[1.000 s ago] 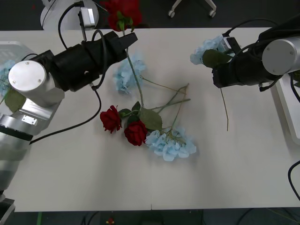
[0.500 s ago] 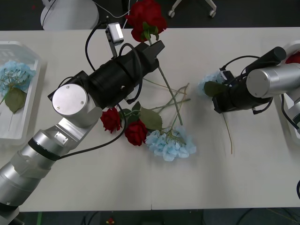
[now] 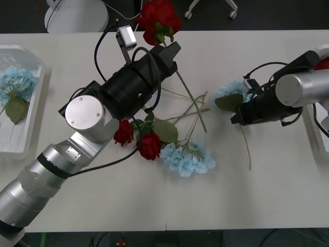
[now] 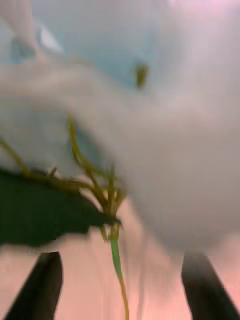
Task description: Put the red flowers into the right box and the blue flowers into the left box
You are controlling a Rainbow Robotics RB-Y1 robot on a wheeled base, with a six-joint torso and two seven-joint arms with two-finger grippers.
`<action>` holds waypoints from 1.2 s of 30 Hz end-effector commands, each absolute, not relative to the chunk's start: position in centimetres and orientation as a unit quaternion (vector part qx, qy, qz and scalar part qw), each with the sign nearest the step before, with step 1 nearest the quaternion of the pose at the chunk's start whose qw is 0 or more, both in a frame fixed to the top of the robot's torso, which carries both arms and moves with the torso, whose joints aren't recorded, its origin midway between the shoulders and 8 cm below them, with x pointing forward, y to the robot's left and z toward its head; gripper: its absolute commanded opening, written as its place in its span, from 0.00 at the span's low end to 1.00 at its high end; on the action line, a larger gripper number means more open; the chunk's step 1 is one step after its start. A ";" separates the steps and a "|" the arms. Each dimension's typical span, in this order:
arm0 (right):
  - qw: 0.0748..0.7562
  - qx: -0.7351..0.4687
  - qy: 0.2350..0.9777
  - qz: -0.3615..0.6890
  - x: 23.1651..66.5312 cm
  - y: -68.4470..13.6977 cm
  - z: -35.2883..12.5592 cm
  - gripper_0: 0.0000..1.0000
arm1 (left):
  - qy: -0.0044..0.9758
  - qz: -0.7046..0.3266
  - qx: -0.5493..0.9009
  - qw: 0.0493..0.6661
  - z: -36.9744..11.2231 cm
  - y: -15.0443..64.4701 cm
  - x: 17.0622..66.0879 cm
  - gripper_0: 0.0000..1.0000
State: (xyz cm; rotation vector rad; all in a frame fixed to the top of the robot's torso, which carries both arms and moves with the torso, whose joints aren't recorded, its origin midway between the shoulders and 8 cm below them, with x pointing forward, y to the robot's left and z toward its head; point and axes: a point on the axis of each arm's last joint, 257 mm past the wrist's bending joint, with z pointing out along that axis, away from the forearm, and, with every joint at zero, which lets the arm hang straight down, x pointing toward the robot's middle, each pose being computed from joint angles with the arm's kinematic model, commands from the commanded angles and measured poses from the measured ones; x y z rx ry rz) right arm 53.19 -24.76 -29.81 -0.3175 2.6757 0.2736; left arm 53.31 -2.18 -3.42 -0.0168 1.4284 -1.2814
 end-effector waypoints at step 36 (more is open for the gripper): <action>0.110 -0.300 0.858 0.401 40.7 -13.4 -14.1 0.85 | 0.577 -0.576 -0.006 0.579 0.7 -4.1 52.2 0.00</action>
